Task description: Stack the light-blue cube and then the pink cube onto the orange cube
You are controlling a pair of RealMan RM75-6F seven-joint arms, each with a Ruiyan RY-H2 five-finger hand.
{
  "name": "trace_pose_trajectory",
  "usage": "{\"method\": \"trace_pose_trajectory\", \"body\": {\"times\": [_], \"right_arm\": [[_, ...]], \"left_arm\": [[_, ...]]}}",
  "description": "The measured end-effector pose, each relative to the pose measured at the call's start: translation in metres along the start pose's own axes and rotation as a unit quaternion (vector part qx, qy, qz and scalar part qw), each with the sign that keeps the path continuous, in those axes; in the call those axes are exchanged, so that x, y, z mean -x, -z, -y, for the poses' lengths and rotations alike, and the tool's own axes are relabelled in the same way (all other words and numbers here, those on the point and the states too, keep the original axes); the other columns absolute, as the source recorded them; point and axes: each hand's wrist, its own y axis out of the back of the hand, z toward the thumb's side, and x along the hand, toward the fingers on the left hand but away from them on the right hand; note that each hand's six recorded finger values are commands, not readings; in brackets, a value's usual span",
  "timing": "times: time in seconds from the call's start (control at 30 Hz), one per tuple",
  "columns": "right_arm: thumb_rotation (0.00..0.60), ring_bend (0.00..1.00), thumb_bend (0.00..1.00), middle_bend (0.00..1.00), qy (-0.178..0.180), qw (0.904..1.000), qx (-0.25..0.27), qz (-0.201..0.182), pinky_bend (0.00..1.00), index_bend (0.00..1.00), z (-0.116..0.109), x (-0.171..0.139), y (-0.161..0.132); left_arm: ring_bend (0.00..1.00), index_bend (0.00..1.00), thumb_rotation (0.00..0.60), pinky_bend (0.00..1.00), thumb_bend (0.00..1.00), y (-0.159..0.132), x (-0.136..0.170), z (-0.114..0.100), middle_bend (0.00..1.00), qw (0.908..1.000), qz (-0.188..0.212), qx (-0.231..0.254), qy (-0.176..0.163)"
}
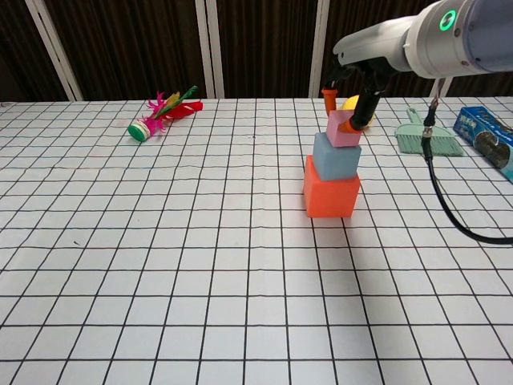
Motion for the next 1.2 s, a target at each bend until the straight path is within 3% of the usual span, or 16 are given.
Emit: {"method": "trace_pose_trajectory", "body": {"times": [1.2], "right_arm": [[0.600, 0.07, 0.41, 0.07, 0.002, 1.0000, -0.001, 0.005, 0.00, 0.43, -0.0024, -0.0003, -0.0032]], "left_arm": [[0.00, 0.22, 0.600, 0.02, 0.21, 0.0004, 0.0002, -0.0008, 0.01, 1.0000, 0.001, 0.003, 0.000]]}}
